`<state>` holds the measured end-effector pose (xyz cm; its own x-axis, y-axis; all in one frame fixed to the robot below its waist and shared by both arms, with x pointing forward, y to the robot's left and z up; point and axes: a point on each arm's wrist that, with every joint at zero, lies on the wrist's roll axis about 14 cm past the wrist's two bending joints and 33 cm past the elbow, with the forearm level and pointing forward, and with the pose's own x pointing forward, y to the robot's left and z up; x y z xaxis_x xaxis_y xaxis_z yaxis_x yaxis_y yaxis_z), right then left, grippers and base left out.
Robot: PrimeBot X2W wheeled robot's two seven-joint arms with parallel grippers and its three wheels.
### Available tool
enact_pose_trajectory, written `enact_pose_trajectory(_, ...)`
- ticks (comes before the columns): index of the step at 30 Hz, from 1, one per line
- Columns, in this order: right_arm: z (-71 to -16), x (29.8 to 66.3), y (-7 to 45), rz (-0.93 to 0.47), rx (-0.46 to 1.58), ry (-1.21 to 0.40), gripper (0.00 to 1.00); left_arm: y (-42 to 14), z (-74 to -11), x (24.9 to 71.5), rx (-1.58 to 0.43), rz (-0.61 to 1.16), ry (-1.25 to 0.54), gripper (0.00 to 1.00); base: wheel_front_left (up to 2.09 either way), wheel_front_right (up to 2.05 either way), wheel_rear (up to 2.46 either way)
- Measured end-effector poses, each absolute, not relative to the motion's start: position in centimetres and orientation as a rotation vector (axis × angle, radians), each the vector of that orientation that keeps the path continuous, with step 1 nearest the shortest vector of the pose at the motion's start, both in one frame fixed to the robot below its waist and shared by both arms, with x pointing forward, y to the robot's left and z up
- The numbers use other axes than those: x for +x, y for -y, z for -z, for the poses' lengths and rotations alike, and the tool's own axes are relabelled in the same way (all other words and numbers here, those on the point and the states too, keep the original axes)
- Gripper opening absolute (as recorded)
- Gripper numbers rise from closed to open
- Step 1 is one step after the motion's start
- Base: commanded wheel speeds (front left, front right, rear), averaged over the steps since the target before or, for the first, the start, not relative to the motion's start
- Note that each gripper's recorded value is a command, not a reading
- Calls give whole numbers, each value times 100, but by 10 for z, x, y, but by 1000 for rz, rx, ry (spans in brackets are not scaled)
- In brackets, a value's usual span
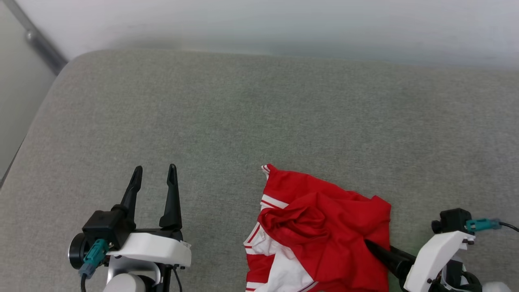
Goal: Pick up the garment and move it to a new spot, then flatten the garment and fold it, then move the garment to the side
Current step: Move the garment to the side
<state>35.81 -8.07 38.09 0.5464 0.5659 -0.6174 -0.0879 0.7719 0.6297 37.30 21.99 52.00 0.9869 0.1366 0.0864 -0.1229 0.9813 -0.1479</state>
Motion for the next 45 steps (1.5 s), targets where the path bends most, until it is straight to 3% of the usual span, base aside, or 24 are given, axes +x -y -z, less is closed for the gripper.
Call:
enact_pose_trajectory(4, -370, 358, 68, -451, 592, -983, 100, -226, -513, 373, -141, -150, 79, 100, 0, 0, 0)
enact_pose_trajectory(5, -369, 358, 66, -457, 596, -992, 36, -227, -512, 372, -139, -155, 76, 100, 0, 0, 0)
enact_pose_trajectory(6, -368, 358, 65, -461, 602, -997, 0, -229, -510, 372, -133, -160, 72, 100, 0, 0, 0)
enact_pose_trajectory(13, -383, 363, 62, -503, 559, -950, 0, -225, -509, 375, -132, -142, 72, 100, 0, 0, 0)
enact_pose_trajectory(25, -461, 389, 119, -502, 123, -714, 0, -181, -519, 392, -145, -6, 106, 100, 0, 0, 0)
enact_pose_trajectory(31, -488, 385, 189, -336, -14, -666, 0, -131, -525, 417, -150, 152, 127, 100, 0, 0, 0)
enact_pose_trajectory(39, -486, 371, 290, -33, 25, -676, 0, -47, -537, 457, -167, 407, 163, 100, 0, 0, 0)
enact_pose_trajectory(45, -475, 390, 351, 140, -5, -679, 0, -7, -521, 489, -163, 541, 150, 100, 0, 0, 0)
